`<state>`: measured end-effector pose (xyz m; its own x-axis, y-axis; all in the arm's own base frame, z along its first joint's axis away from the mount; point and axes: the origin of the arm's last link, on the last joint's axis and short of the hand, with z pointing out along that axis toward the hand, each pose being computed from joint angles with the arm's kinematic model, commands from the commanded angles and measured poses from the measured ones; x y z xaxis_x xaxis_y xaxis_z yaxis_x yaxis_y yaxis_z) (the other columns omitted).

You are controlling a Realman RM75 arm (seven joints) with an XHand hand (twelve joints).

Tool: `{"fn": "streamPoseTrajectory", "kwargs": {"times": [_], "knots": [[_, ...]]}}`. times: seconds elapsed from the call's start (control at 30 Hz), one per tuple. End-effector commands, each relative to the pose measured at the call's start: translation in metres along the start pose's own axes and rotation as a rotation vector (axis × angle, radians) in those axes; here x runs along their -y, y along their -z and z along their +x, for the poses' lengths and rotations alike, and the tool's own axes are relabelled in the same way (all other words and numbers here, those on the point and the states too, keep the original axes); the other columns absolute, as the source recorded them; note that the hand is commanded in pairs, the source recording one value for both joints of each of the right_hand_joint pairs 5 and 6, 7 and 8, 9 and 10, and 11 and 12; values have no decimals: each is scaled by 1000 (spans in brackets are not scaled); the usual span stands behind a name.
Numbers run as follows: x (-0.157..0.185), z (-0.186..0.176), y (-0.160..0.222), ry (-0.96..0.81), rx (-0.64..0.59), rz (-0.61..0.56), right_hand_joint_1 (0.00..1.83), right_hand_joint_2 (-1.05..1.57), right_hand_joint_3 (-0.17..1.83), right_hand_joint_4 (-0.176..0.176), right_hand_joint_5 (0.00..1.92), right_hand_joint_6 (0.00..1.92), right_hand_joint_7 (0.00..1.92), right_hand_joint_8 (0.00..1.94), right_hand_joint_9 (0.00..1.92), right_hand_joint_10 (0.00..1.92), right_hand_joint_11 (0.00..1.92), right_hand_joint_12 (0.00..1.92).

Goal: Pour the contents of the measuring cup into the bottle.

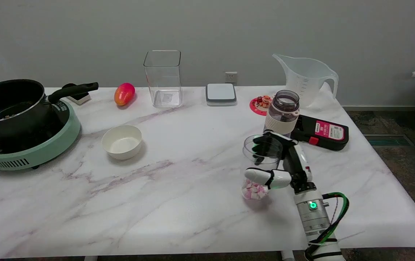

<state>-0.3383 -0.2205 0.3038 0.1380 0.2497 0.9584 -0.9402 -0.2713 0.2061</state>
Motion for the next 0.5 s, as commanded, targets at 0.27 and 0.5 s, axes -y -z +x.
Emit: {"fn": "streamPoseTrajectory", "kwargs": {"times": [0.27, 0.5], "knots": [[31, 148, 30, 194, -555, 70, 1170, 1571, 289, 0, 1920, 1920, 1825, 1825, 1699, 1699, 1412, 1412], [63, 214, 35, 347, -669, 150, 1177, 1571, 294, 0, 1920, 1920, 1825, 1825, 1702, 1702, 1414, 1414]]}}
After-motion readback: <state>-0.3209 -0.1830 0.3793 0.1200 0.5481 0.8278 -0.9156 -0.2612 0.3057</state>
